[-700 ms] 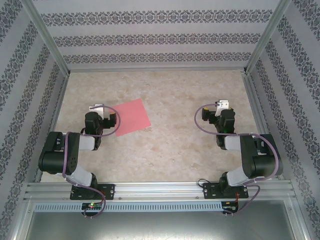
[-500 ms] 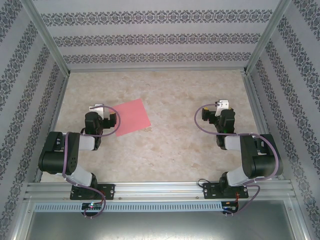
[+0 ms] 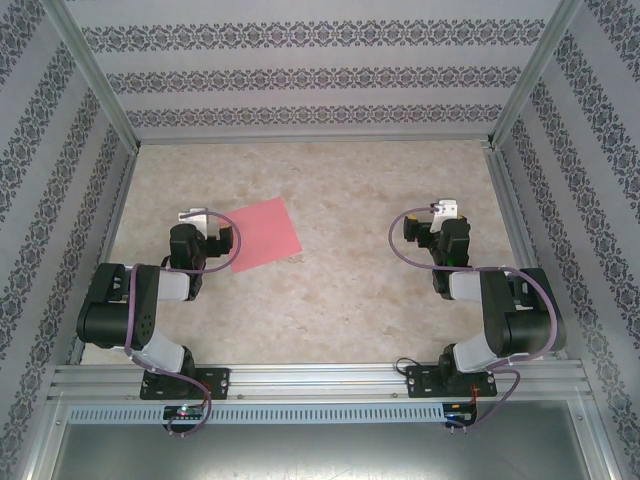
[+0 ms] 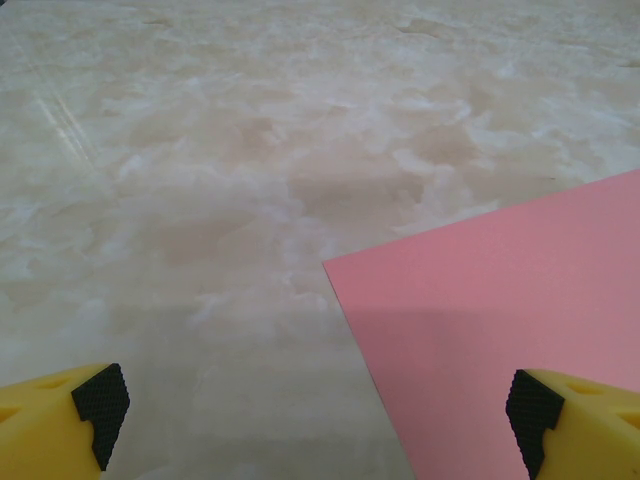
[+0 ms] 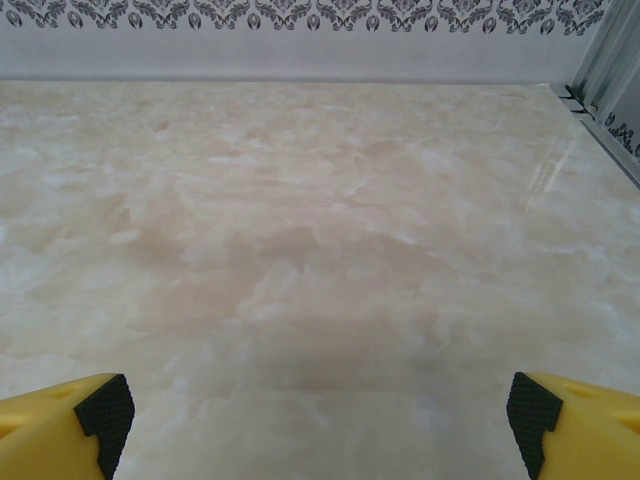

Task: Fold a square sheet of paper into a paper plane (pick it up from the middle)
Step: Move the square sheet of paper to the center of the table.

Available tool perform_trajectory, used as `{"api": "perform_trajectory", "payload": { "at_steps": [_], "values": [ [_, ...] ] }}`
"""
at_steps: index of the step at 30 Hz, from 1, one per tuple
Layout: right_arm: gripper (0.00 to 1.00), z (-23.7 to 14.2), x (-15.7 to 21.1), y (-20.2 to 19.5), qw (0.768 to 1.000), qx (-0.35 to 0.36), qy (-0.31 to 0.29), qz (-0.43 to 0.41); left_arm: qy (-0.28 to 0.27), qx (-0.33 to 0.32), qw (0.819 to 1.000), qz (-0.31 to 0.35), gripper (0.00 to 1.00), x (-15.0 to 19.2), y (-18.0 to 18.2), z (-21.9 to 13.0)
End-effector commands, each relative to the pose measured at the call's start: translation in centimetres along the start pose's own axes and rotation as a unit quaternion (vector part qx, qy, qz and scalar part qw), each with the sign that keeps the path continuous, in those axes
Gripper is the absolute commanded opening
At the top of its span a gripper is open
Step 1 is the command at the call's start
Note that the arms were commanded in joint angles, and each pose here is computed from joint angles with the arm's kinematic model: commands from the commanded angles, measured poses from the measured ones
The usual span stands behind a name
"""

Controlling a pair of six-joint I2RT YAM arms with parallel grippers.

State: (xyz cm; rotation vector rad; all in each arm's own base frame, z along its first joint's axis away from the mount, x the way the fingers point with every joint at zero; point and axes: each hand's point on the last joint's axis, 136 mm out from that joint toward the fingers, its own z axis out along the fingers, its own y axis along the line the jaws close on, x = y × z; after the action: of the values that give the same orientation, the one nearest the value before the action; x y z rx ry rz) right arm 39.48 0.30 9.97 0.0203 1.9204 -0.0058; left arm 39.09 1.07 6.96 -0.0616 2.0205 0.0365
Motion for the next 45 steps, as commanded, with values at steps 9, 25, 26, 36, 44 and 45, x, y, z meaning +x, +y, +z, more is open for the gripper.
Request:
{"api": "perform_trajectory", "payload": {
  "at_steps": [9,25,26,36,44,45],
  "values": [
    [0.98,-2.3,-3.7,-0.8,0.999,0.03,-0.004,0.011,-0.001,-0.011,1.0,0.007,1.0,-3.5,0.2,-0.4],
    [0.98,-6.4,-8.3,2.5,0.96,0.009,0.125,0.25,0.153,0.031,0.956,-0.247,1.0,-6.3,-2.9,-0.8],
    [0.98,-6.0,-8.2,3.3,0.959,-0.002,0.135,0.251,0.169,0.046,0.95,-0.257,1.0,-5.9,-3.7,-0.5],
    [0.98,-2.2,-6.4,13.4,0.948,-0.099,0.218,0.209,0.297,0.086,0.918,-0.249,0.99,-0.3,-10.6,1.4],
    [0.98,-0.9,-5.3,18.6,0.939,-0.136,0.258,0.182,0.358,0.089,0.898,-0.242,0.95,2.8,-13.2,1.7],
    [0.98,-0.8,-5.2,18.8,0.938,-0.136,0.26,0.182,0.366,0.094,0.895,-0.238,0.95,3.3,-13.8,1.5]
  ]
}}
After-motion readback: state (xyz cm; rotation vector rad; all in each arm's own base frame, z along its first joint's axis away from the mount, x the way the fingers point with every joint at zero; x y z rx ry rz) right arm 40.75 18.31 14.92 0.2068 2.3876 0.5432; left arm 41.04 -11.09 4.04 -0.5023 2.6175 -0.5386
